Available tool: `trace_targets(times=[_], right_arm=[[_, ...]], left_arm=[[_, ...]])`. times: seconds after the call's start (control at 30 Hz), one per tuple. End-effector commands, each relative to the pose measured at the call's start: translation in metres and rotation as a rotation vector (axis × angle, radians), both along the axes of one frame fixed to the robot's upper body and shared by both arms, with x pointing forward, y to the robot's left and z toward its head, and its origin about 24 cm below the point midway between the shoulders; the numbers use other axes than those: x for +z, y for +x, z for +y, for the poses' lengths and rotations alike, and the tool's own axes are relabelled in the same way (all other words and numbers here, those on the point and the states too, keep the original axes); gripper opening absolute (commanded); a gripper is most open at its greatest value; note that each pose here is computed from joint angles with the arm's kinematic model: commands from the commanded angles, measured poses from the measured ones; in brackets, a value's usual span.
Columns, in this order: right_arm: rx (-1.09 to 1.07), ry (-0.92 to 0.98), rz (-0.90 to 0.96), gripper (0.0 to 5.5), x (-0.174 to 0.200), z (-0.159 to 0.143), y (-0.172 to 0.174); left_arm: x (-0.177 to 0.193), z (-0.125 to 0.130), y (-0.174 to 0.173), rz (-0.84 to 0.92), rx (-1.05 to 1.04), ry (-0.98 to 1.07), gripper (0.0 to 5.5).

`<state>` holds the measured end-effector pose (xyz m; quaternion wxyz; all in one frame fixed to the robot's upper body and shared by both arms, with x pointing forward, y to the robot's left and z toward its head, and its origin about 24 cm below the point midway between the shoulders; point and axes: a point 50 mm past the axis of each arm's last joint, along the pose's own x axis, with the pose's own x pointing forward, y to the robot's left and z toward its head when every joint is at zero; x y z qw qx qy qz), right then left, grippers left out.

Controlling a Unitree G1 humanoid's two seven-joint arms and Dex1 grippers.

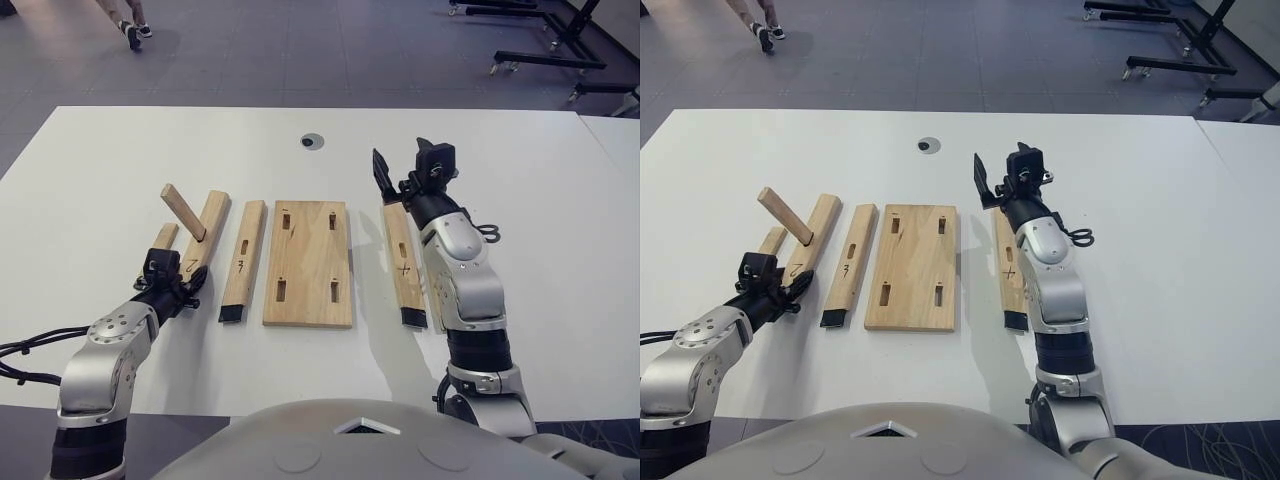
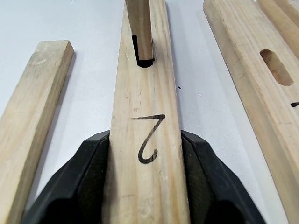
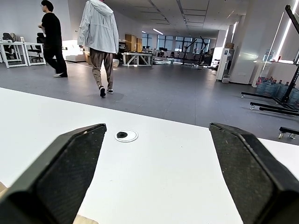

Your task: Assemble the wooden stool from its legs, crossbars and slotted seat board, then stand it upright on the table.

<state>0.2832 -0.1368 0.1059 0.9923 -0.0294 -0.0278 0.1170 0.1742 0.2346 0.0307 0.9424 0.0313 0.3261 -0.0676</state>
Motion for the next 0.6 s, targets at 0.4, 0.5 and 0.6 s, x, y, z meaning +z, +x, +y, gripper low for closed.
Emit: trace_targets(times=[0.4, 0.5, 0.6], right_arm=[[0.057, 0.014, -0.047, 4.06, 0.014, -0.005, 0.022], [0.111, 0.067, -0.046, 4.06, 0.021, -0.007, 0.025], [0.262, 0.276, 0.005, 4.06, 0.03, -0.01, 0.025]], left_arm=[[0.03, -0.029, 0.047, -0.358, -0.03, -0.275, 2.04], [0.048, -0.034, 0.055, -0.461, -0.049, -0.367, 2.04], [0.074, -0.051, 0.058, -0.562, -0.221, -0.619, 2.04]])
